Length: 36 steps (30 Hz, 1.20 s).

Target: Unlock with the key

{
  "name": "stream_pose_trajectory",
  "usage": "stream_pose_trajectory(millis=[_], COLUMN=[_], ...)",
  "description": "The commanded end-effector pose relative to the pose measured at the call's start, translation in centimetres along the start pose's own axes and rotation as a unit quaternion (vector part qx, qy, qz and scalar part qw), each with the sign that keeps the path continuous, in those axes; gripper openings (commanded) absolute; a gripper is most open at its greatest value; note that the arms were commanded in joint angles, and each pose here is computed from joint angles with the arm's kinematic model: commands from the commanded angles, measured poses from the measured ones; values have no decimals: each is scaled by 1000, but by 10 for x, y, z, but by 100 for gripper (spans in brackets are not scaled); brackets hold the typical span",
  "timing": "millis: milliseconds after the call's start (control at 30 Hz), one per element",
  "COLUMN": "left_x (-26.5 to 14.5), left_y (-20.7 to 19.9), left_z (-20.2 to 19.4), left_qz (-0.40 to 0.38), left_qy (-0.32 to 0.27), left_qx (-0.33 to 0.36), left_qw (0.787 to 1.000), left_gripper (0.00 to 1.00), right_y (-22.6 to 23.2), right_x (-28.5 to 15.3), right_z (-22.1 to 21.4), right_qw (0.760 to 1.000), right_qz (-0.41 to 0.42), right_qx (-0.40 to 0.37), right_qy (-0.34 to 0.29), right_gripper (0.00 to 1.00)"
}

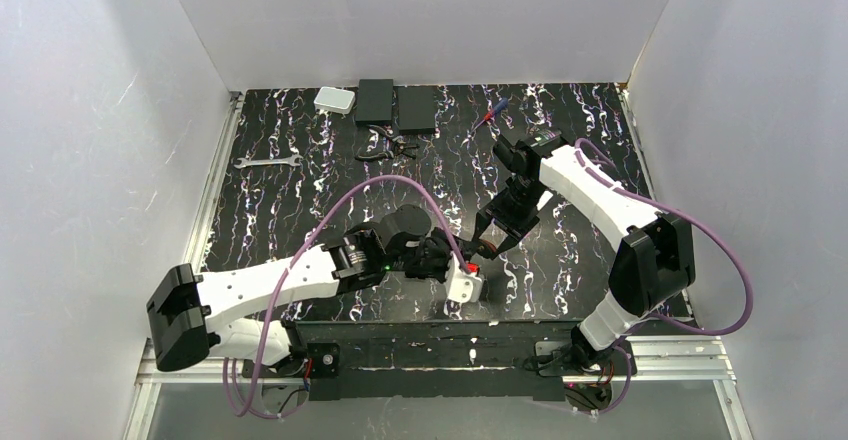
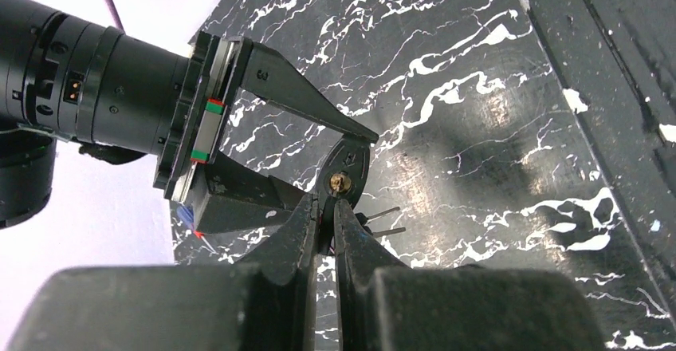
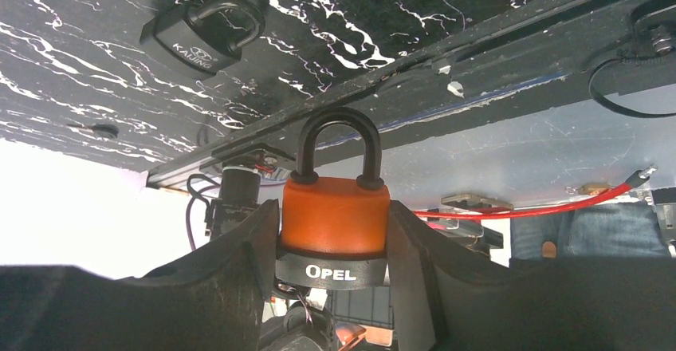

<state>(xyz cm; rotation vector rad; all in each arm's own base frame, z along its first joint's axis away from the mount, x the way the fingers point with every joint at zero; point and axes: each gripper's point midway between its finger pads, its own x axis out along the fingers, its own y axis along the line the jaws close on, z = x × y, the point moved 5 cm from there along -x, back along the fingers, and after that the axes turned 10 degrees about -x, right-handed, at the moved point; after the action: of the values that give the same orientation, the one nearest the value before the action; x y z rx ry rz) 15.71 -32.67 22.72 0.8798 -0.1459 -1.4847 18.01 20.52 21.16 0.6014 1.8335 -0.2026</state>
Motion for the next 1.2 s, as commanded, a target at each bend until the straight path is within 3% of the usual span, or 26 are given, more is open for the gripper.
stream_pose_trajectory(millis=[0, 100, 267, 633, 900, 1167], left_x=[6, 4, 0, -4, -15, -21], left_y=[-2, -23, -28, -3, 7, -15], left_z=[-18, -24, -36, -28, -23, -33], left_qz=[5, -52, -63, 46, 81, -3], left_qy=[41, 21, 44, 34, 29, 46], left_qx=[-59, 30, 95, 19, 17, 120], left_qw=[997, 998, 993, 998, 996, 992], left_gripper=[0, 0, 0, 0, 0, 0], right_y=[8, 9, 13, 28, 24, 28], right_x=[-26, -26, -31, -55, -55, -69], right_z=[-38, -37, -42, -51, -54, -64], right_qw=[995, 995, 993, 987, 986, 979], right_qz=[48, 48, 62, 119, 125, 153], right_qx=[-2, -2, 2, 8, 0, -29], right_qy=[84, 86, 99, 104, 111, 130], right_gripper=[1, 1, 1, 1, 1, 1])
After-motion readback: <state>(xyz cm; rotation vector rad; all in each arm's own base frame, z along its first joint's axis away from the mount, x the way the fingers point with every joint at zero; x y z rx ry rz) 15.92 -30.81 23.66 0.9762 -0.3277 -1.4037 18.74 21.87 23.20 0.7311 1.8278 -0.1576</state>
